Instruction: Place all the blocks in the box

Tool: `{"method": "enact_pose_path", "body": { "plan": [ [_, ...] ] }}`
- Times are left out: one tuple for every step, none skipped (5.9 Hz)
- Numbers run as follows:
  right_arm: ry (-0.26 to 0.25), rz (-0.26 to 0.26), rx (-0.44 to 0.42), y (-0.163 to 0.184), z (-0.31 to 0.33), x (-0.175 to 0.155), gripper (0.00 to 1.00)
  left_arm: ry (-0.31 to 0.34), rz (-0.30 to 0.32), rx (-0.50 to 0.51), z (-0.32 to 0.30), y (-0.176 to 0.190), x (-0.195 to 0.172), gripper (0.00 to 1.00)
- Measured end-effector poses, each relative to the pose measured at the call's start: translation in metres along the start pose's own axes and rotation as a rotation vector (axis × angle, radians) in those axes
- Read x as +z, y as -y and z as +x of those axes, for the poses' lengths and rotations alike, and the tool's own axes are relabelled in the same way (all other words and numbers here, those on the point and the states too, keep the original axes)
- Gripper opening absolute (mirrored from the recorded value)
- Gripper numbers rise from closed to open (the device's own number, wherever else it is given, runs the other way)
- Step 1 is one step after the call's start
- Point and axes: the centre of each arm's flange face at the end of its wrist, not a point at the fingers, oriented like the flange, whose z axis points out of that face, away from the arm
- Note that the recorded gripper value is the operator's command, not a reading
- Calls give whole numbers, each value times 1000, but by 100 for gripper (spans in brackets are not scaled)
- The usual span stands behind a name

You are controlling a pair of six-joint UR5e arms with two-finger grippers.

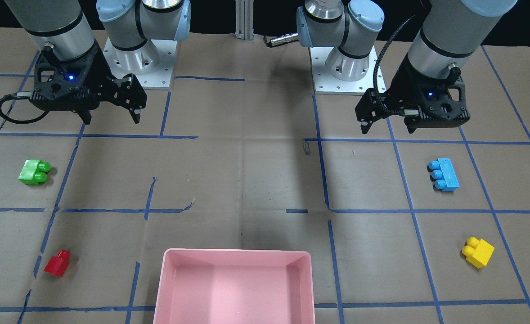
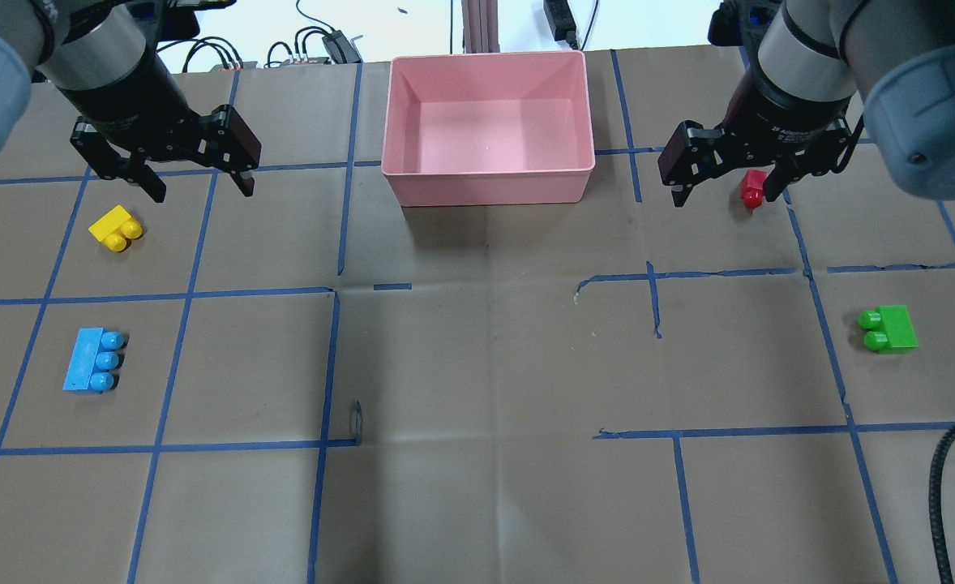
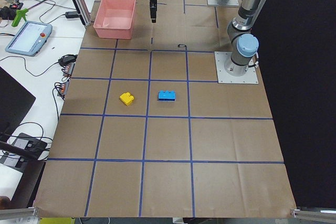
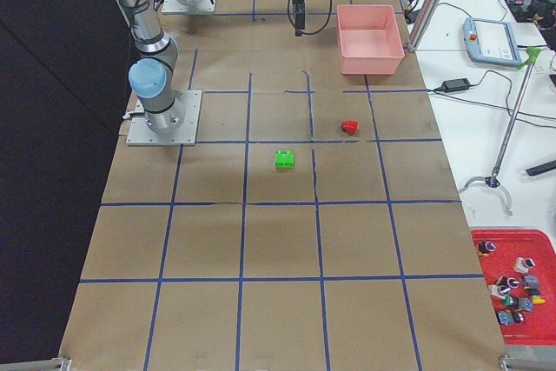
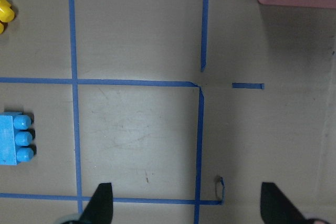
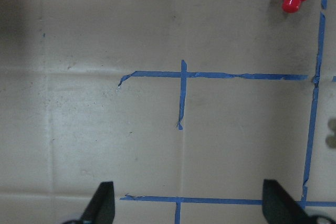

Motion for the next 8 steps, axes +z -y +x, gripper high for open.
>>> {"method": "enact_pose_path", "body": {
  "plan": [
    [-1, -2, 2, 0, 2, 1, 100, 1, -4, -41, -61, 4, 7, 99],
    [-3, 2, 8, 2, 8, 1, 100, -6, -26, -72, -131, -2, 20, 99],
    [-7, 16, 0, 5, 26, -2, 100, -20, -44, -79, -198, -16, 39, 99],
    [-13, 30, -17, 9, 61, -7, 100, -25, -44, -63, -248, -30, 58, 99],
    [-20, 40, -13, 11, 97, -11, 100, -30, -47, -44, -276, -43, 79, 98],
    [-31, 58, 27, 10, 134, -16, 100, -43, -58, -36, -286, -50, 102, 98],
    [-43, 76, 72, 7, 166, -22, 100, -55, -58, -34, -287, -52, 128, 98],
    [-50, 81, 84, 4, 190, -21, 100, -61, -45, -31, -284, -52, 160, 98]
  ]
}}
